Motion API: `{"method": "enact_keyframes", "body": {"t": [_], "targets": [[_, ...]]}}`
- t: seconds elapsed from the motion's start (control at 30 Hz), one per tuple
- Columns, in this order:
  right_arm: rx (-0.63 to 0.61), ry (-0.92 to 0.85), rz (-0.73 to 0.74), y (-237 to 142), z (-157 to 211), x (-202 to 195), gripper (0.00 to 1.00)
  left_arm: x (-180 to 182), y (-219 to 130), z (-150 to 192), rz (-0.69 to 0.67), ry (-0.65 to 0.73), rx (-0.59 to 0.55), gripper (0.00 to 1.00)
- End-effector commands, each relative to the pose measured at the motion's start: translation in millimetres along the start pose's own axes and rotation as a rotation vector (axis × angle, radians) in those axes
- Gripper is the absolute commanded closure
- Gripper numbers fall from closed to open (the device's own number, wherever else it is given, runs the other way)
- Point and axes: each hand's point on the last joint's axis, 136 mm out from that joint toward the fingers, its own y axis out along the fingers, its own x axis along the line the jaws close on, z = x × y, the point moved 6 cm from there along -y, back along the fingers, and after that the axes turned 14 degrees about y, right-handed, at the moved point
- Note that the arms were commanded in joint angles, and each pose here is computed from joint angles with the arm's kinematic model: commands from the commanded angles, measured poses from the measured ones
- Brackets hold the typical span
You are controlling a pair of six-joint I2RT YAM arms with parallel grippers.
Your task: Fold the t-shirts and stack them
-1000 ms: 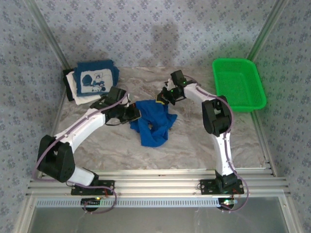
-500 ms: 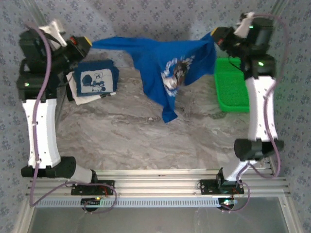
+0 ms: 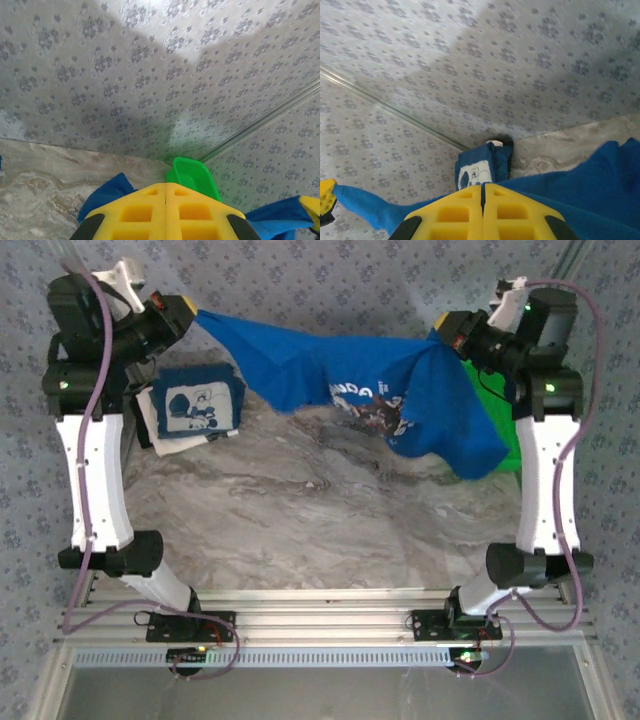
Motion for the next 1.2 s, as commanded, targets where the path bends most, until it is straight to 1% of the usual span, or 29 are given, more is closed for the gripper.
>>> {"method": "enact_keyframes", "body": {"t": [0.0, 0.1, 0.17, 0.27, 0.33, 0.37, 0.4, 0.47, 0.5, 0.57, 0.63, 0.67, 0.73, 0.77, 0.83, 0.9, 0.93, 1.0, 1.07, 1.1, 1.13, 1.17], "targets": [[0.041, 0.010, -0.018, 27, -15, -15, 1.00, 4, 22, -8, 0.046, 0.001, -0.022, 1.00], [0.067, 0.023, -0.063, 55, -30, -18, 1.00, 15, 44, -15, 0.053, -0.016, -0.025, 1.00], [0.065, 0.023, -0.116, 66, -44, -10, 1.00, 19, 53, -29, 0.085, -0.033, -0.067, 1.00], [0.061, 0.018, -0.242, 70, -57, 15, 1.00, 24, 51, -55, 0.157, -0.087, -0.179, 1.00], [0.063, 0.009, -0.328, 68, -61, 31, 1.00, 31, 46, -66, 0.164, -0.111, -0.221, 1.00], [0.068, 0.001, -0.356, 65, -60, 38, 1.00, 30, 39, -73, 0.167, -0.089, -0.251, 1.00], [0.077, -0.013, -0.368, 63, -57, 43, 1.00, 33, 36, -74, 0.156, -0.080, -0.251, 1.00], [0.142, -0.043, -0.367, 58, -41, 48, 1.00, 35, 20, -76, 0.119, -0.027, -0.246, 1.00], [0.183, -0.053, -0.353, 56, -31, 47, 1.00, 38, 15, -71, 0.088, -0.017, -0.222, 1.00], [0.274, -0.084, -0.269, 49, 0, 38, 1.00, 43, 4, -56, 0.001, 0.024, -0.146, 1.00], [0.373, -0.091, -0.174, 44, 36, 20, 1.00, 53, -3, -31, -0.115, 0.050, -0.036, 1.00], [0.443, -0.065, -0.120, 42, 57, 6, 1.00, 58, -6, -15, -0.186, 0.063, 0.037, 1.00], [0.552, -0.053, -0.025, 28, 98, -16, 1.00, 66, -7, 20, -0.277, 0.074, 0.185, 1.00], [0.611, -0.037, 0.042, 22, 121, -33, 1.00, 68, -7, 41, -0.301, 0.071, 0.241, 1.00], [0.715, -0.011, 0.151, 15, 160, -61, 1.00, 81, -11, 87, -0.341, 0.018, 0.278, 1.00], [0.832, -0.020, 0.270, 16, 200, -92, 1.00, 110, -20, 152, -0.436, -0.085, 0.359, 1.00], [0.880, -0.029, 0.336, 22, 216, -107, 1.00, 121, -24, 179, -0.472, -0.124, 0.409, 1.00], [1.007, -0.062, 0.418, 50, 250, -138, 1.00, 143, -30, 241, -0.546, -0.192, 0.507, 1.00], [1.131, -0.137, 0.480, 76, 283, -159, 1.00, 160, -41, 285, -0.624, -0.249, 0.556, 1.00], [1.170, -0.165, 0.493, 91, 298, -167, 1.00, 167, -47, 303, -0.657, -0.281, 0.578, 1.00], [1.191, -0.169, 0.522, 104, 309, -177, 0.98, 172, -52, 315, -0.677, -0.308, 0.593, 1.00], [1.217, -0.170, 0.531, 116, 321, -184, 0.88, 176, -56, 326, -0.693, -0.336, 0.601, 1.00]]}}
